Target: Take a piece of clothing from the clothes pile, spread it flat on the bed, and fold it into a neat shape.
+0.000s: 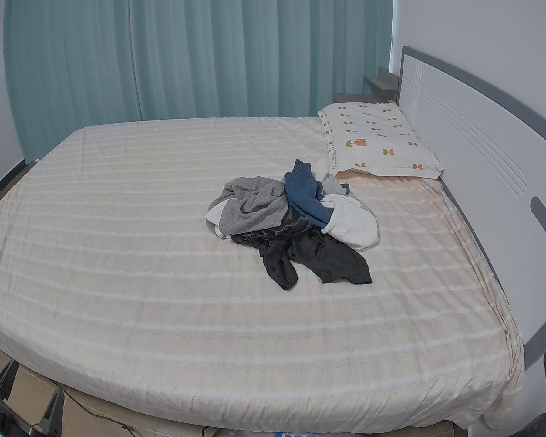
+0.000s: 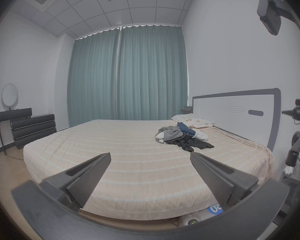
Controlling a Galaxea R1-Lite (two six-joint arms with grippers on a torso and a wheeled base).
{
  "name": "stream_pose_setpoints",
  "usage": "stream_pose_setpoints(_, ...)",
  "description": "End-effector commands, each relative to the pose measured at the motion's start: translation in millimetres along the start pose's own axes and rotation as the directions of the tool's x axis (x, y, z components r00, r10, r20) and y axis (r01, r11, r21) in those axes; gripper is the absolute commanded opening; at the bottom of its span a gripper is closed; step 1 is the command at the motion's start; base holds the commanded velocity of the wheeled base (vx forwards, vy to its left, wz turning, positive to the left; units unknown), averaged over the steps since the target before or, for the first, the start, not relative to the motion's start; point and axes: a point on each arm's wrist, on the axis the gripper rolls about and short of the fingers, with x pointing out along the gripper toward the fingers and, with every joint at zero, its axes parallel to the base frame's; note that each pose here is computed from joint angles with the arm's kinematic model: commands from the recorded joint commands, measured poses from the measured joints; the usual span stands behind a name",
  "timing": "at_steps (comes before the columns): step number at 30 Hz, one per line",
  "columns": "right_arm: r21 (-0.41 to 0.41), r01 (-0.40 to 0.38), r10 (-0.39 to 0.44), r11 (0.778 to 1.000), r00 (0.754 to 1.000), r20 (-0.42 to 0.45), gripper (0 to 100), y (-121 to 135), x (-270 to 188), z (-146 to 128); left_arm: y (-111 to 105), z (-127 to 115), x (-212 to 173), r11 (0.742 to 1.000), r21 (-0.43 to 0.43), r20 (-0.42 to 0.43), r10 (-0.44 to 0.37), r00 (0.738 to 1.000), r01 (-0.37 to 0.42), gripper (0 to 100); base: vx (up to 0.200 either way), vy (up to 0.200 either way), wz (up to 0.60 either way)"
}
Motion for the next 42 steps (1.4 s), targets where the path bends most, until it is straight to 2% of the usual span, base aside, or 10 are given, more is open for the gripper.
stream_pose_setpoints(1, -0.142, -0.124, 0.095, 0.982, 0.976, -0.194, 100, 3.4, 15.5, 20.2, 0.0, -4.8, 0.2, 1.000, 0.000, -0.003, 0.000, 1.000, 0.000, 100, 0.000, 0.000, 0.00)
stream_pose_setpoints(2, -0.142, -0.124, 0.095, 0.982, 0.976, -0.194, 100, 3.4, 15.5, 20.2, 0.0, -4.8, 0.2, 1.000, 0.000, -0.003, 0.000, 1.000, 0.000, 100, 0.000, 0.000, 0.00)
stream_pose_setpoints(3, -0.072, -0.146, 0.116, 0.987, 0.940, -0.322, 100, 2.4, 31.9, 14.9, 0.0, -4.8, 0.2, 1.000, 0.000, -0.003, 0.000, 1.000, 0.000, 100, 0.000, 0.000, 0.00)
stream_pose_setpoints(4, -0.030, -0.144, 0.123, 0.989, 0.921, -0.369, 100, 1.9, 40.8, 14.9, 0.0, -4.8, 0.2, 1.000, 0.000, -0.003, 0.000, 1.000, 0.000, 100, 0.000, 0.000, 0.00)
stream_pose_setpoints(8, 0.078, -0.182, 0.197, 0.980, 0.868, -0.455, 100, 2.3, 78.8, 21.3, 0.0, -4.8, 0.2, 1.000, 0.000, -0.003, 0.000, 1.000, 0.000, 100, 0.000, 0.000, 0.00)
stream_pose_setpoints(16, 0.116, -0.189, 0.220, 0.975, 0.781, -0.585, 100, 3.7, 167.3, -0.5, 0.0, -4.8, 0.2, 1.000, 0.000, -0.003, 0.000, 1.000, 0.000, 100, 0.000, 0.000, 0.00)
stream_pose_setpoints(22, 0.125, -0.162, 0.204, 0.979, 0.746, -0.634, 100, 2.7, 228.3, -31.3, 0.0, -4.8, 0.2, 1.000, 0.000, -0.003, 0.000, 1.000, 0.000, 100, 0.000, 0.000, 0.00)
stream_pose_setpoints(25, 0.128, -0.137, 0.187, 0.982, 0.739, -0.647, 100, 2.1, 253.6, -44.6, 0.0, -4.8, 0.2, 1.000, 0.000, -0.003, 0.000, 1.000, 0.000, 100, 0.000, 0.000, 0.00)
stream_pose_setpoints(37, 0.241, 0.130, 0.048, 0.962, 0.786, -0.616, 100, 50.6, 377.4, -121.7, 0.0, -4.8, 0.2, 1.000, 0.000, -0.003, 0.000, 1.000, 0.000, 100, 0.000, 0.000, 0.00)
stream_pose_setpoints(42, 0.272, 0.186, 0.027, 0.944, 0.778, -0.627, 100, 59.1, 408.0, -156.3, 0.0, -4.8, 0.2, 1.000, 0.000, -0.003, 0.000, 1.000, 0.000, 100, 0.000, 0.000, 0.00)
